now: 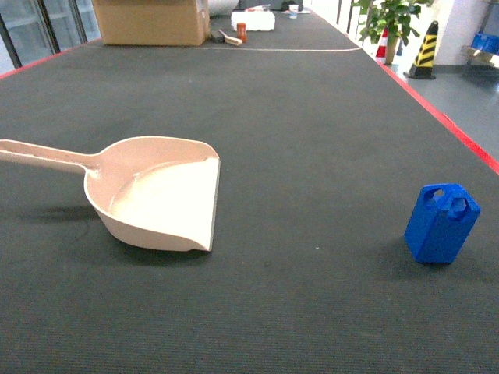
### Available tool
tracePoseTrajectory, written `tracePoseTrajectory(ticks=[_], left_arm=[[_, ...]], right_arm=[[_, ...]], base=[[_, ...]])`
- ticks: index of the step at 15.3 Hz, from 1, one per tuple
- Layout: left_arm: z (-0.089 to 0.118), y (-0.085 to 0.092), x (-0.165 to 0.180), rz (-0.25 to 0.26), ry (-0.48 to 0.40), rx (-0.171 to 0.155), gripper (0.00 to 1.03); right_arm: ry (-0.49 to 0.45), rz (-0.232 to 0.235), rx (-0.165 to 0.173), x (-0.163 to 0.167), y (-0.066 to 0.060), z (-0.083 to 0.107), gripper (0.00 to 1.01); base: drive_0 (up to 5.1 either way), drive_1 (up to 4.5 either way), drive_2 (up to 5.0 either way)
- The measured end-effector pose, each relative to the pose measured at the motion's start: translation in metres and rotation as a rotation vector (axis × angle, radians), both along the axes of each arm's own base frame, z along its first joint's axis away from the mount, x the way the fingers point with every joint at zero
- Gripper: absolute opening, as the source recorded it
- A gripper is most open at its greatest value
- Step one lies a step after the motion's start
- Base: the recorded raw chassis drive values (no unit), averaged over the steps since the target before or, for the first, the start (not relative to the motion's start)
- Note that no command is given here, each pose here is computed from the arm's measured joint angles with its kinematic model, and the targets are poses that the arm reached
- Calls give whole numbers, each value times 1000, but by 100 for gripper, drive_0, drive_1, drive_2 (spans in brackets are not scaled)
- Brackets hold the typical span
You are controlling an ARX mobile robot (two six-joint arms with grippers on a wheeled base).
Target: Place part in tray to right shelf
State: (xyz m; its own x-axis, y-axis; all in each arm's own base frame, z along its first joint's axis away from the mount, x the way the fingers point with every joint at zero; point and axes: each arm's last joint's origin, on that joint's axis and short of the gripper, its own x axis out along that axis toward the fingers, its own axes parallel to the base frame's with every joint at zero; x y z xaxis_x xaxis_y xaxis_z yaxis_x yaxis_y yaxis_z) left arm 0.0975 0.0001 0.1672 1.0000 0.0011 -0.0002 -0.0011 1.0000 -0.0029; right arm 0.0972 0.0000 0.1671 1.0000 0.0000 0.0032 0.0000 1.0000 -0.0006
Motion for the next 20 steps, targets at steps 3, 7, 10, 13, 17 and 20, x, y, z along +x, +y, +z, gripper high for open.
tracePoseTrajectory(ticks=[3, 7, 10, 13, 17, 20], left_arm=[[0, 0, 0, 0, 0, 0, 98], [0, 0, 0, 0, 0, 0, 98], [0, 0, 0, 0, 0, 0, 98], [0, 0, 0, 0, 0, 0, 98], [0, 0, 0, 0, 0, 0, 98], [0, 0, 0, 0, 0, 0, 98]], right_arm=[[0, 0, 0, 0, 0, 0, 98], [0, 0, 0, 0, 0, 0, 98], [0, 0, 0, 0, 0, 0, 98], [0, 0, 0, 0, 0, 0, 98], [0, 0, 0, 0, 0, 0, 98], [0, 0, 0, 0, 0, 0, 98]], base=[[0, 0, 0], [0, 0, 0], [0, 0, 0], [0, 0, 0], [0, 0, 0], [0, 0, 0]])
